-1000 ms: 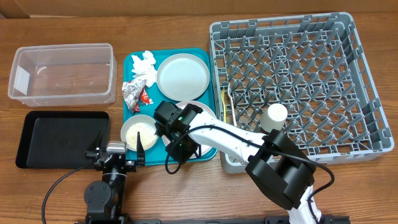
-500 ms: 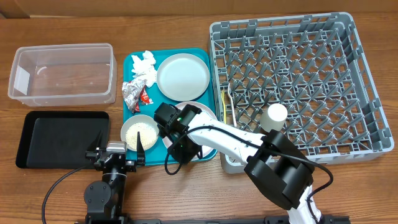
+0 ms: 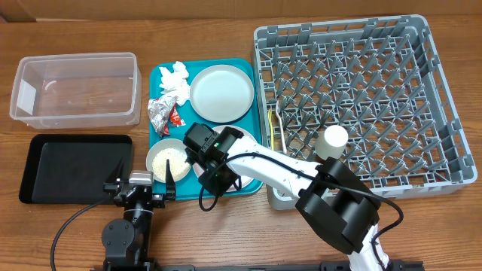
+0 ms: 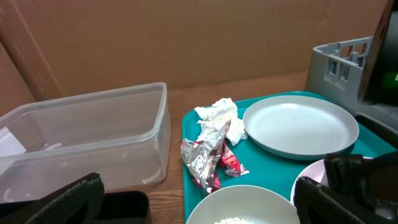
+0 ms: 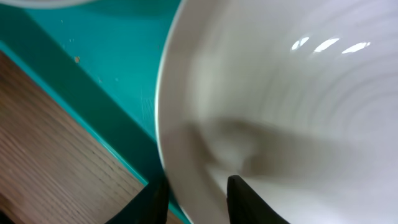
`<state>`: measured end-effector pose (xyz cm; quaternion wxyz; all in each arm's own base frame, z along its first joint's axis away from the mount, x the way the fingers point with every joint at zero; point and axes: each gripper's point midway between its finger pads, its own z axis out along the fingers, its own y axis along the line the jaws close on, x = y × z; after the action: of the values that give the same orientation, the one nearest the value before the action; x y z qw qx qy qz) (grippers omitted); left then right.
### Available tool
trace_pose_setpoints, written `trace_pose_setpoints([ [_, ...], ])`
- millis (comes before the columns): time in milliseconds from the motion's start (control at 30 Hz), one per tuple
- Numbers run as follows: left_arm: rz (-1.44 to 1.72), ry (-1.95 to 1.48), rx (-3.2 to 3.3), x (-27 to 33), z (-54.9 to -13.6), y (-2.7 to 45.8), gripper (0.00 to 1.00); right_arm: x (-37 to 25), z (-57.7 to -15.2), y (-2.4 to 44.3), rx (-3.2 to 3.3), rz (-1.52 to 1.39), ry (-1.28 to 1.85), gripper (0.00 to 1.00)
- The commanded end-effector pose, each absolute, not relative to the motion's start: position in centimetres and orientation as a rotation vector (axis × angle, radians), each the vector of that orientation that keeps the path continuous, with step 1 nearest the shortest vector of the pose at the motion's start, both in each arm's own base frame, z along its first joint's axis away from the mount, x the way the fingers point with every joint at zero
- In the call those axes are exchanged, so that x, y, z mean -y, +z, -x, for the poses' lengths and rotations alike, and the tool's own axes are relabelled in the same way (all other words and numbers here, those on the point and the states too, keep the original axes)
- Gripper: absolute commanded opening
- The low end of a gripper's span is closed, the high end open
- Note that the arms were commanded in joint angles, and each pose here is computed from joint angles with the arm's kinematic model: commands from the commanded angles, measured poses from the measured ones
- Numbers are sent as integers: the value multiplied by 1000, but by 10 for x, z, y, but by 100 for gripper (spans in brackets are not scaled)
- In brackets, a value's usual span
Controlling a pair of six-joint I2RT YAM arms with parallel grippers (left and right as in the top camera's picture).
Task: Sort waste into correct bins and load items into the dishwasher rack
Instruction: 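Pinch the white plate rim with the right gripper and lift it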
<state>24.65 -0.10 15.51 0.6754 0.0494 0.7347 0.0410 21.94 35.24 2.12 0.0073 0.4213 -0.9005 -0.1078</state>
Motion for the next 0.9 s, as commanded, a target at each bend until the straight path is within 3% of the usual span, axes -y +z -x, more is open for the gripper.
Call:
trace_pose_setpoints([
  [0,-90,86,-1654,-1,-246,154,100,-365,-220,27,2824,-1361,-374,29],
  [333,-90,86,-1654,-1,-246,154,100,-365,-219,16,2840,-1379,-331,28],
  [400,-90,86,-1654,-1,-246,154,100,-362,-218,12,2837,-1375,-326,17],
  [467,-90,86,-1654,-1,-246,154,100,-362,-218,12,2838,-1376,-323,13],
  [800,-90,86,-1654,-1,-246,154,100,-365,-223,13,2860,-1387,-325,12],
  [867,-90,86,-1654,-1,-246,154,100,-365,-223,13,2862,-1388,-327,4],
])
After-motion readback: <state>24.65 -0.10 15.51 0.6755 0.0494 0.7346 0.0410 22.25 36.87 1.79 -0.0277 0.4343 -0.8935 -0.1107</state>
